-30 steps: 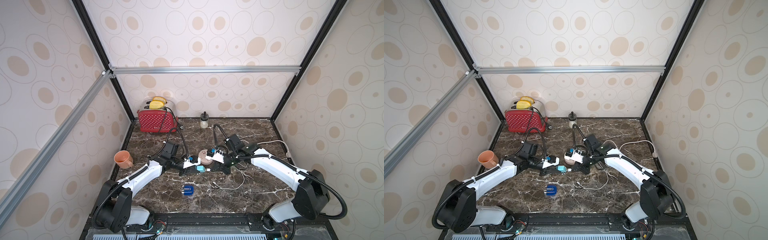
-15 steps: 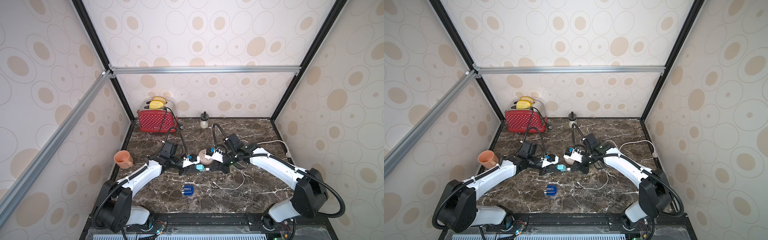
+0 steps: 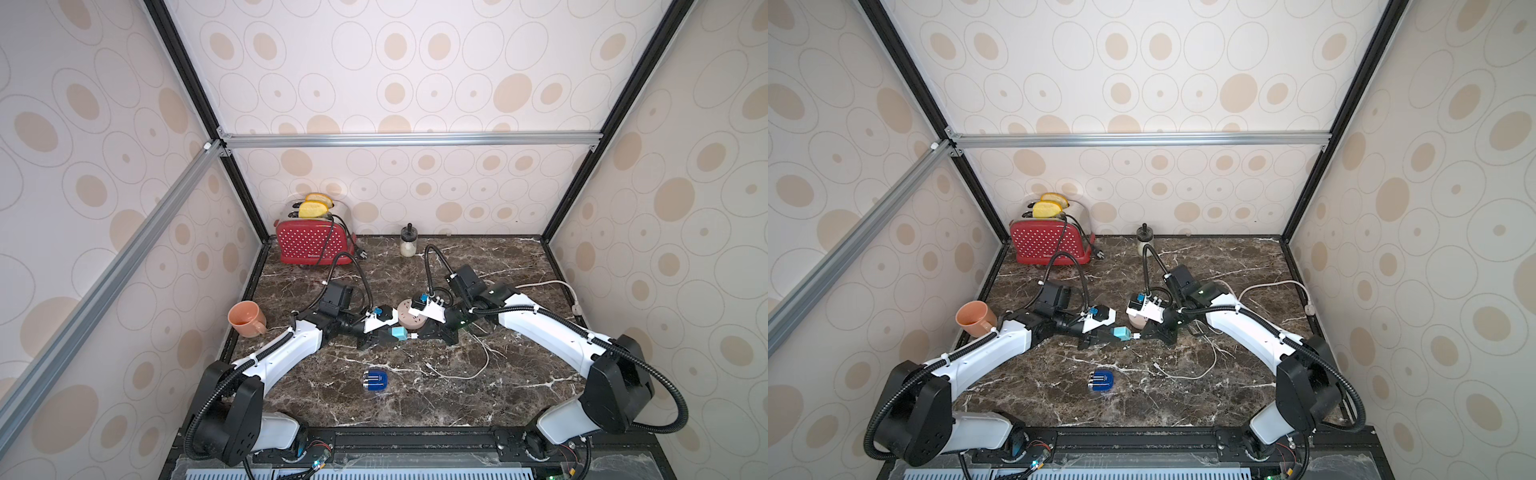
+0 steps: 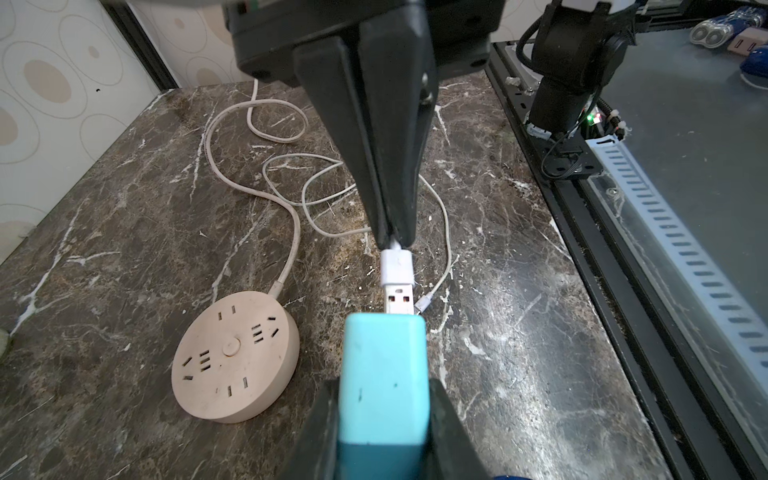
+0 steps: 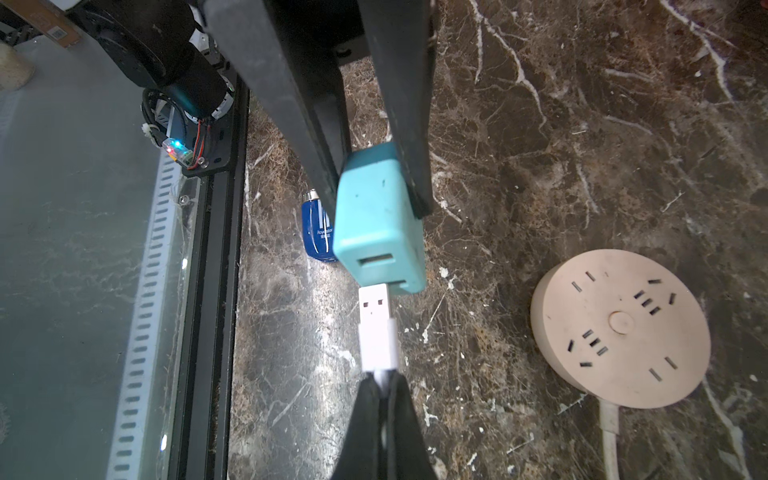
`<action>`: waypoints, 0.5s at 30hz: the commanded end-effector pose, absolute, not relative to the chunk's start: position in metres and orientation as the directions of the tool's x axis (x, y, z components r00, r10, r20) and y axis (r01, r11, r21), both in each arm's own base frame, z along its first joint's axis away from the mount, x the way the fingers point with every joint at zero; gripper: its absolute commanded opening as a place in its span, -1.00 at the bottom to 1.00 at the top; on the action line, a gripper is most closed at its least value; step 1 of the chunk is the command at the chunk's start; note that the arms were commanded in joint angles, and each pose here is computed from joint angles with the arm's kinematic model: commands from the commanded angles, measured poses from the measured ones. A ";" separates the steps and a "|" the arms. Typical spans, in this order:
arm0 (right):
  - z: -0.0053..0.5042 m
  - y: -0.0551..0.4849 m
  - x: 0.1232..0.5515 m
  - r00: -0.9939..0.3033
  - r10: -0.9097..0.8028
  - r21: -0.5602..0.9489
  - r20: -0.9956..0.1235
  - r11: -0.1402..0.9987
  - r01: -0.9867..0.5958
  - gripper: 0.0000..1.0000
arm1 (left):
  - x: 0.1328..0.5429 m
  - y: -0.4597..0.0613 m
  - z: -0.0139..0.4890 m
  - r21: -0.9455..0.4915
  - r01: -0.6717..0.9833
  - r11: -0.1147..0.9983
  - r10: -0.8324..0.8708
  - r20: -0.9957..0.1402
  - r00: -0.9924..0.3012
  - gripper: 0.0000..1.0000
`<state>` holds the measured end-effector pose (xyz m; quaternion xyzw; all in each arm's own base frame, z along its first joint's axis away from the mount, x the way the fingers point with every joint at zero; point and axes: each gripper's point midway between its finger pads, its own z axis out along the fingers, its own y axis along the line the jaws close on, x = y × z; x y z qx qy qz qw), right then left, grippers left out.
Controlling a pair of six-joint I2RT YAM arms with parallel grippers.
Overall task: Charge the electric shaver
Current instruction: Insert the charging cable into the plug.
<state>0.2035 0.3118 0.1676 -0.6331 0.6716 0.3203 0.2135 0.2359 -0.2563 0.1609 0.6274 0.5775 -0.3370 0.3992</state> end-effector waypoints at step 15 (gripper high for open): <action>0.182 0.335 0.201 -0.042 -0.677 0.165 -0.734 -0.118 -0.979 -1.00 | 0.226 -0.277 0.206 0.266 0.958 -0.105 0.337 -0.897 0.286 -1.00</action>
